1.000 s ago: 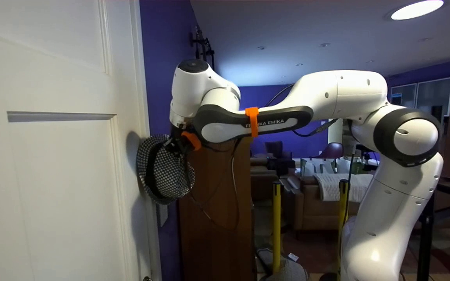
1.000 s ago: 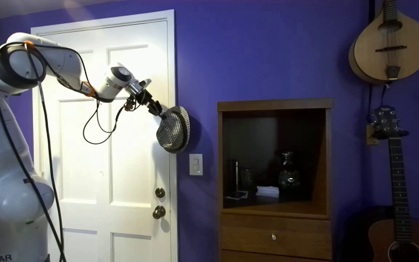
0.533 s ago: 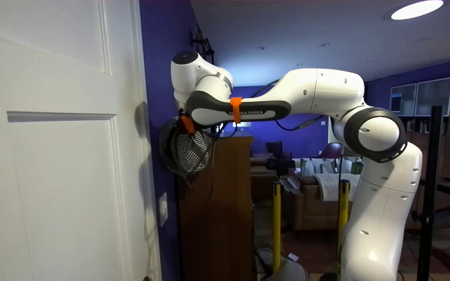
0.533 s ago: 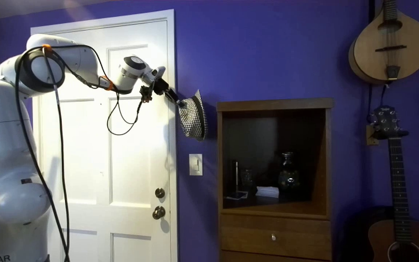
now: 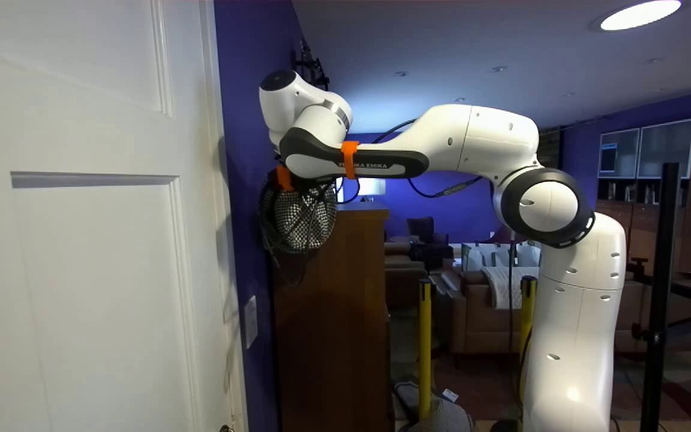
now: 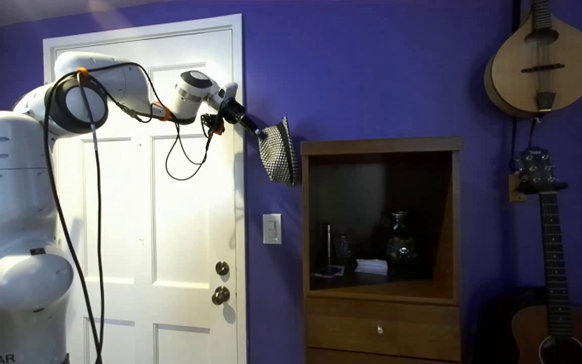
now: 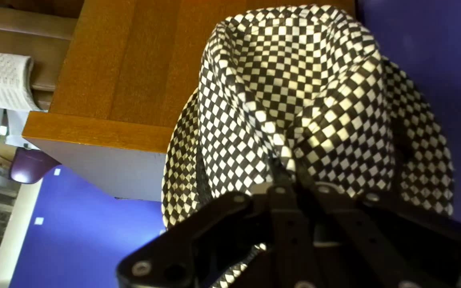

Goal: Put the hat on top of the shelf

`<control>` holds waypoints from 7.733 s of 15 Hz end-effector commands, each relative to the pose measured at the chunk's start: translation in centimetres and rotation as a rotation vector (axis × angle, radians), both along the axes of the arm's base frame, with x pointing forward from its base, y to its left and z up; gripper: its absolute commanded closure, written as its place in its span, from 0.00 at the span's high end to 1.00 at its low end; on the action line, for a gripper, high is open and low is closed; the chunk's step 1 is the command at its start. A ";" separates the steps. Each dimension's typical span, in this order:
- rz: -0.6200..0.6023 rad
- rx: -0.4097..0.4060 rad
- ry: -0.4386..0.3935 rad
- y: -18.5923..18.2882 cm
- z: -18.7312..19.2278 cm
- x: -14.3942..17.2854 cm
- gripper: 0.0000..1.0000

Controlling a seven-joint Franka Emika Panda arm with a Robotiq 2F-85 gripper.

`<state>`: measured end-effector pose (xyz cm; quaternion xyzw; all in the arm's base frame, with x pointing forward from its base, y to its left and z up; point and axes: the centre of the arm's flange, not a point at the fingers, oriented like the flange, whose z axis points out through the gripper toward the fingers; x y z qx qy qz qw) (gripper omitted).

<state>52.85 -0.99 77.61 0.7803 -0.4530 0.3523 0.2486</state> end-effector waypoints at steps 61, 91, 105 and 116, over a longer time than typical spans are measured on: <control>-1.100 0.485 -1.717 -23.9 6.2 8.1 0.03; -0.844 0.571 -0.494 -14.6 10.8 2.4 1.00; -0.211 0.423 -0.243 -10.5 12.7 1.4 1.00; -0.150 0.370 -0.247 -10.3 11.1 0.0 1.00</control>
